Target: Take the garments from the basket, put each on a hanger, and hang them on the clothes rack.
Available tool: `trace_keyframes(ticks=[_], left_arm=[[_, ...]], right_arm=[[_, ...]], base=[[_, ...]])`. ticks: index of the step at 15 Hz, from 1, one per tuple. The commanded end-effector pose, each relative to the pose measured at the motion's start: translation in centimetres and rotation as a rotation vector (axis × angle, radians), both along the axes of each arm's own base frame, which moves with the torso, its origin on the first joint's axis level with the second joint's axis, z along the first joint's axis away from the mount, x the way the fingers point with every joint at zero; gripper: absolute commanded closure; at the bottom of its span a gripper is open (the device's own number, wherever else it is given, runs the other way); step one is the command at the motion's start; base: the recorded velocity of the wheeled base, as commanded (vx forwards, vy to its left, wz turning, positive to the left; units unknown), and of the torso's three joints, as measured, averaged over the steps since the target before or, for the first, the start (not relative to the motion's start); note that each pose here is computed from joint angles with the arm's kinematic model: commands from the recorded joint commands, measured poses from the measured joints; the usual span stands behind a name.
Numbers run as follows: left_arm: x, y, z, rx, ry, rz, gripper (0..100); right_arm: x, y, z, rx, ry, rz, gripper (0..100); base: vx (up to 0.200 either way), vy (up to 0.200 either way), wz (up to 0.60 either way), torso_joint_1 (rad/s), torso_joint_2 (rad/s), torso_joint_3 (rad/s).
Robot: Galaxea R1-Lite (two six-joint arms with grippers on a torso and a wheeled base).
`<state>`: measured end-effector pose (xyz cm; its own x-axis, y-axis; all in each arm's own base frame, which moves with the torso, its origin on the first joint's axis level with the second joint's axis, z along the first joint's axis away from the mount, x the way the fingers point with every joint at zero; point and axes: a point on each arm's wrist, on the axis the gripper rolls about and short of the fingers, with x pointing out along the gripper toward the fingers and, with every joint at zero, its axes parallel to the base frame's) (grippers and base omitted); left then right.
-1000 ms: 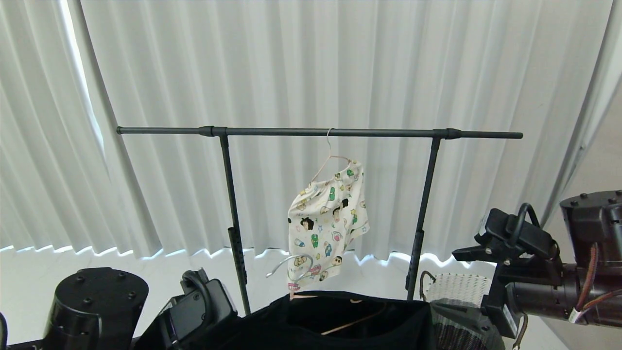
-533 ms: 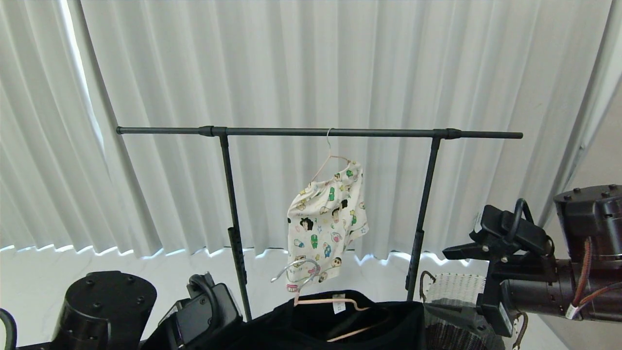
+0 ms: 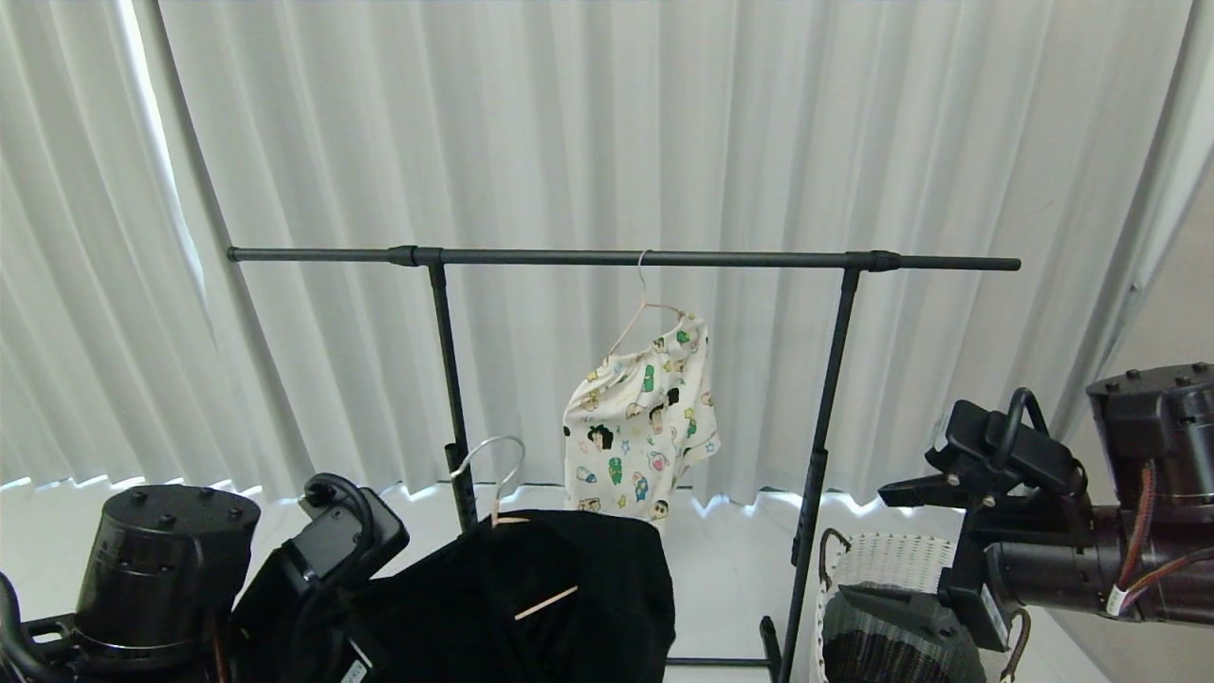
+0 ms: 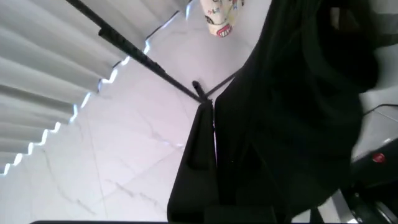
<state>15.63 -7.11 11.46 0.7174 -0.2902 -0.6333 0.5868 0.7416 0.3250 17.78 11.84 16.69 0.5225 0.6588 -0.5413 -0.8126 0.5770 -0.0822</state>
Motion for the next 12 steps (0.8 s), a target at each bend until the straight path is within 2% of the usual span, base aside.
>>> trace_keyframes(ticks=[1, 3, 6, 10, 12], left_arm=[[-1.0, -1.1, 0.6, -0.07, -0.003, -0.145, 100], [-1.6, -1.9, 0.7, -0.114, 0.013, -0.279, 100], [-2.7, -3.4, 0.8, -0.12, 0.019, -0.391, 100], [-4.2, -4.8, 1.2, -0.133, 0.01, -0.512, 100], [-4.2, -4.9, 1.5, -0.143, -0.005, -0.518, 100]], right_arm=[[0.0, 0.1, -0.1, -0.008, -0.003, 0.011, 0], [-0.5, 0.6, -0.2, -0.053, -0.026, 0.082, 0], [-2.4, 2.4, -0.6, -0.104, -0.033, 0.258, 0], [-4.4, 5.4, -1.0, -0.116, -0.024, 0.42, 0], [-4.4, 6.1, -1.1, -0.122, -0.021, 0.438, 0]], base=[[0.0, 0.0, 0.0, 0.0, 0.0, 0.0], [0.0, 0.0, 0.0, 0.0, 0.0, 0.0], [0.0, 0.0, 0.0, 0.0, 0.0, 0.0], [0.0, 0.0, 0.0, 0.0, 0.0, 0.0], [0.0, 0.0, 0.0, 0.0, 0.0, 0.0]])
